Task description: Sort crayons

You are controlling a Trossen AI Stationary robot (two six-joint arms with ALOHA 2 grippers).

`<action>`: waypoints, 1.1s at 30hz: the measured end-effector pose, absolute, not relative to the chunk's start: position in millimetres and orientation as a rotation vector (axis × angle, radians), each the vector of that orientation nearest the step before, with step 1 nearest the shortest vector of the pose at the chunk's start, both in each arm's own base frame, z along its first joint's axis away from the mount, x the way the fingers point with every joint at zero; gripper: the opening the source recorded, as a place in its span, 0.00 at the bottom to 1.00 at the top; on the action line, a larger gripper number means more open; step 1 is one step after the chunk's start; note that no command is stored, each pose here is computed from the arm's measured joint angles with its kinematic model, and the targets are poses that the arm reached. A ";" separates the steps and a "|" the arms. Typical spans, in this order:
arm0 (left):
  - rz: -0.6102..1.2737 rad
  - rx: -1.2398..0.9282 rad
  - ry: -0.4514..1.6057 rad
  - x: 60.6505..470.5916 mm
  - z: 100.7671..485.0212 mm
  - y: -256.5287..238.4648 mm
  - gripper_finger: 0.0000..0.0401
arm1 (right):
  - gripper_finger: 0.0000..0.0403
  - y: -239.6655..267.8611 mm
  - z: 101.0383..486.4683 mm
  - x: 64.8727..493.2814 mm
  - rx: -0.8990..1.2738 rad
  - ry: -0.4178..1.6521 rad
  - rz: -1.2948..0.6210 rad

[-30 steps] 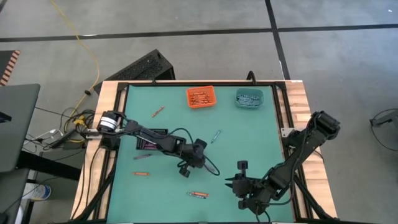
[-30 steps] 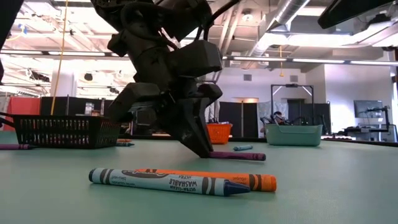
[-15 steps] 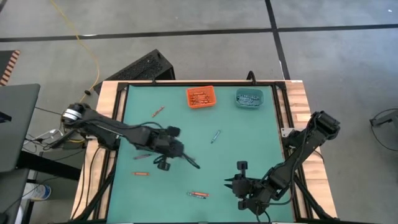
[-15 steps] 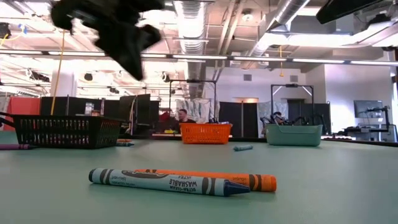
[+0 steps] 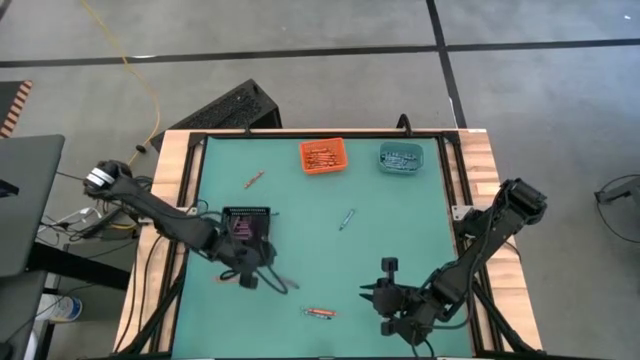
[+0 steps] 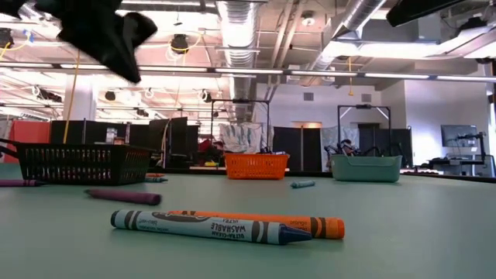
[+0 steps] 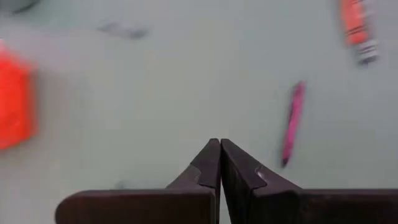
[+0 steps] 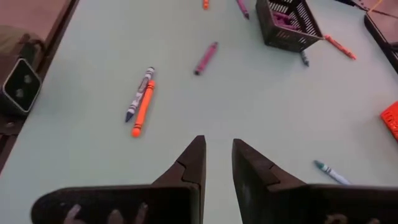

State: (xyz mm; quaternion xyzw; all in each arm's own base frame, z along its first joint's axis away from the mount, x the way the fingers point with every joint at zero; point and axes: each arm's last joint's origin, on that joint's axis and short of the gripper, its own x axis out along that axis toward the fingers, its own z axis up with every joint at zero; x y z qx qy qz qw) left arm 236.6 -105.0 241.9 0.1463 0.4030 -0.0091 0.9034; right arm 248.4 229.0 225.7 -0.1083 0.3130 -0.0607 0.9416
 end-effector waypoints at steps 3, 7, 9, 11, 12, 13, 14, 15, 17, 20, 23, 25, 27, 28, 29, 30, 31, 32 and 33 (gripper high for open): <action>-0.155 0.251 0.754 239.8 214.1 -113.8 0.00 | 0.18 227.1 226.0 250.8 -0.213 0.635 -0.132; -0.289 0.178 0.744 234.9 185.2 -127.4 0.00 | 0.18 223.8 225.7 254.0 -0.206 0.643 -0.135; -0.329 0.175 0.744 232.0 170.8 -136.7 0.01 | 0.18 221.7 225.7 255.9 -0.210 0.645 -0.140; -0.353 0.191 0.764 230.2 155.4 -147.3 0.04 | 0.18 219.3 225.7 258.2 -0.214 0.646 -0.145; -0.357 0.206 0.775 229.9 148.1 -152.3 0.05 | 0.18 218.5 225.8 259.0 -0.213 0.646 -0.147; -0.364 0.213 0.772 230.5 142.6 -157.3 0.08 | 0.18 217.2 225.9 260.1 -0.210 0.646 -0.152; -0.370 0.220 0.763 231.1 137.3 -162.6 0.10 | 0.18 216.3 225.9 261.0 -0.208 0.646 -0.156; -0.372 0.223 0.756 231.9 132.4 -167.0 0.13 | 0.18 215.8 225.9 261.4 -0.207 0.646 -0.157; -0.362 0.237 0.750 232.7 122.8 -173.0 0.19 | 0.18 215.7 225.9 261.6 -0.206 0.646 -0.156; -0.347 0.252 0.758 233.4 112.6 -177.2 0.28 | 0.18 215.8 225.9 261.5 -0.205 0.647 -0.154; -0.362 0.269 0.813 233.5 101.2 -176.4 0.32 | 0.18 216.3 225.9 261.2 -0.205 0.648 -0.151; -0.354 0.279 0.844 233.1 96.6 -175.2 0.32 | 0.18 216.4 225.9 261.1 -0.206 0.648 -0.151; -0.348 0.276 0.859 233.8 95.4 -173.2 0.29 | 0.18 216.4 225.9 261.1 -0.206 0.648 -0.151; -0.351 0.273 0.864 234.1 95.1 -172.5 0.26 | 0.18 216.4 225.9 261.1 -0.205 0.648 -0.151; -0.355 0.270 0.868 234.5 94.9 -172.0 0.23 | 0.18 216.4 225.9 261.1 -0.205 0.648 -0.151; -0.360 0.266 0.872 235.0 94.7 -171.0 0.19 | 0.18 216.4 225.9 261.1 -0.205 0.648 -0.151; -0.372 0.262 0.875 235.4 94.6 -170.6 0.16 | 0.18 216.4 225.9 261.1 -0.205 0.648 -0.151; -0.384 0.257 0.879 236.1 94.5 -169.9 0.11 | 0.18 216.4 225.9 261.1 -0.205 0.648 -0.151; -0.391 0.252 0.882 236.8 94.5 -169.0 0.07 | 0.18 216.4 225.9 261.1 -0.205 0.647 -0.151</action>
